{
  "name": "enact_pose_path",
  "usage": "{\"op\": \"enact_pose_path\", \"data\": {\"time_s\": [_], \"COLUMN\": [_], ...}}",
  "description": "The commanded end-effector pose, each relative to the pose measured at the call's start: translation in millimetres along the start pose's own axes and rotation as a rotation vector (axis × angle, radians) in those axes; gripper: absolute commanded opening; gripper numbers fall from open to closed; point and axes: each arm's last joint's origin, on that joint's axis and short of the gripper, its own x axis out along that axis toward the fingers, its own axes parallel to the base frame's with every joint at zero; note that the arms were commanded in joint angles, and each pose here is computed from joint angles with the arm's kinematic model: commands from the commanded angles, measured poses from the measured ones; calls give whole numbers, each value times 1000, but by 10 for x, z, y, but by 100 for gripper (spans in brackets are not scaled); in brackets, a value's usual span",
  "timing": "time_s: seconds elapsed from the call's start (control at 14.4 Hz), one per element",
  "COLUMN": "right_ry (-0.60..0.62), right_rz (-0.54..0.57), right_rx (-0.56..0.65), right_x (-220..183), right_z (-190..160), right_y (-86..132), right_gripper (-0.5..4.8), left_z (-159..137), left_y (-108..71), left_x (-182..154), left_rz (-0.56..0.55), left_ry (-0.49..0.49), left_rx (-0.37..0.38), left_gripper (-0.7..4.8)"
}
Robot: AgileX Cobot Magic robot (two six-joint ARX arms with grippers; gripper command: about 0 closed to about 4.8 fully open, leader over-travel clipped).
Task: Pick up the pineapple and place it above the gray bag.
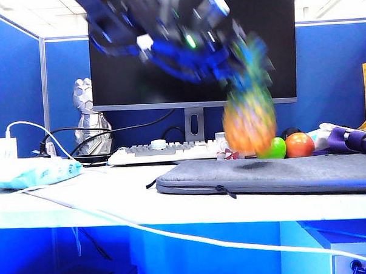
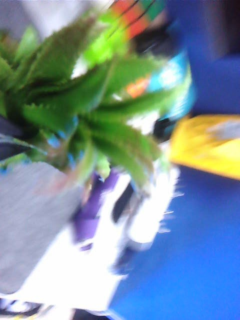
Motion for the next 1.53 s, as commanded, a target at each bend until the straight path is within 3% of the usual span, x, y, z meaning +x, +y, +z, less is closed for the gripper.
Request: {"op": "enact_pose_path", "data": {"time_s": [0.07, 0.42, 0.49, 0.56, 0.63, 0.7, 1.11, 1.53], "right_ry": [-11, -8, -9, -9, -8, -9, -11, -14], "right_rz": [13, 12, 11, 12, 11, 11, 8, 6], "right_rx": [-18, -14, -15, -15, -14, -15, -15, -18], "right_x": [0, 0, 0, 0, 0, 0, 0, 0], "right_z": [31, 26, 28, 28, 26, 28, 28, 32], "right_y": [18, 16, 17, 17, 16, 17, 16, 16], "right_gripper": [479, 479, 479, 479, 479, 479, 479, 479], "left_z": [-86, -147, -153, -150, -149, -150, -224, 29], "left_y": [-123, -138, -140, -140, -140, -138, -48, -109], "left_x": [136, 160, 160, 160, 160, 159, 98, -103], "left_rz": [-40, -29, -35, -33, -27, -26, 9, 38], "left_ry": [-9, 28, 33, 31, 31, 33, 127, 168], "left_rx": [33, 39, 35, 22, -5, -40, -79, -3], "left_gripper": [-5, -2, 107, 350, 479, 479, 479, 479]}}
